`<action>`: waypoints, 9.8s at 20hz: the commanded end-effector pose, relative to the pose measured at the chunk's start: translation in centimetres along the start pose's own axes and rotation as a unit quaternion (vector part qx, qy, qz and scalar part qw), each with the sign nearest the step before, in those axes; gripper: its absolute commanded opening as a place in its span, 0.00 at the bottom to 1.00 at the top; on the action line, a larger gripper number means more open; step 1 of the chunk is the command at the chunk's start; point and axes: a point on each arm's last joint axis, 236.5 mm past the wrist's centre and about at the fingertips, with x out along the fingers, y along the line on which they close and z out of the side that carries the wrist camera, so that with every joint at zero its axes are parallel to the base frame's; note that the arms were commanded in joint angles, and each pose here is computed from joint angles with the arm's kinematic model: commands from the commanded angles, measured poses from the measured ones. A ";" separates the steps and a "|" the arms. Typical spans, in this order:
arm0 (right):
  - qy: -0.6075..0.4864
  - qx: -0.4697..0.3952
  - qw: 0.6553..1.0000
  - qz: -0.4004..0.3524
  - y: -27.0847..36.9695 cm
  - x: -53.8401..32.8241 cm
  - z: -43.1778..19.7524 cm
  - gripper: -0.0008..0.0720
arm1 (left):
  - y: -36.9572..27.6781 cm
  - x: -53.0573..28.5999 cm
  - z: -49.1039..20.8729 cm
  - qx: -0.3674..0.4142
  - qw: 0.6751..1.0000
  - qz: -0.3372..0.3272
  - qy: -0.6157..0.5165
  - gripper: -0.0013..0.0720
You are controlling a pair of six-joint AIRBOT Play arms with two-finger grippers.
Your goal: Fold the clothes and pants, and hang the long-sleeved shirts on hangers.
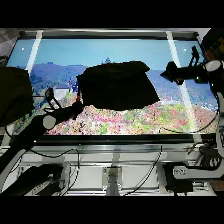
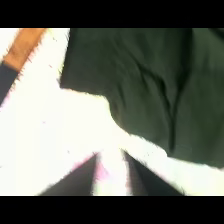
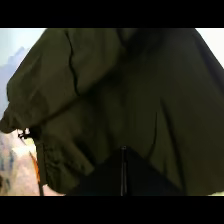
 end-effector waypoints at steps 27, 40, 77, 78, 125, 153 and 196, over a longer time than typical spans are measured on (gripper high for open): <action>0.022 0.213 0.977 0.000 -3.2 3.8 -12.3 0.43 | 3.0 9.7 1.5 -0.310 0.946 -0.016 -0.097 0.57; 0.022 0.198 0.979 -0.034 -5.5 3.3 -12.2 0.44 | -0.3 10.5 3.6 -0.250 0.961 -0.053 -0.110 0.04; 0.003 0.316 0.949 -0.011 -10.1 10.2 -9.4 0.04 | -8.6 3.2 6.6 -0.156 0.964 -0.163 -0.141 0.04; 0.007 0.315 0.949 -0.010 -10.0 10.2 -9.5 0.02 | -8.5 3.2 6.6 -0.156 0.964 -0.163 -0.141 0.04; -0.403 -0.100 0.904 0.097 22.9 -32.3 10.4 0.02 | -36.6 -23.5 19.8 0.085 0.859 -0.386 -0.326 0.04; -0.151 -0.061 0.986 0.035 13.7 -10.6 8.8 0.01 | -19.9 -3.2 22.6 0.134 0.986 -0.081 -0.063 0.04; -0.022 -0.120 0.990 -0.077 8.9 -2.3 0.9 0.01 | -6.5 -3.1 9.5 -0.034 0.992 -0.056 -0.110 0.04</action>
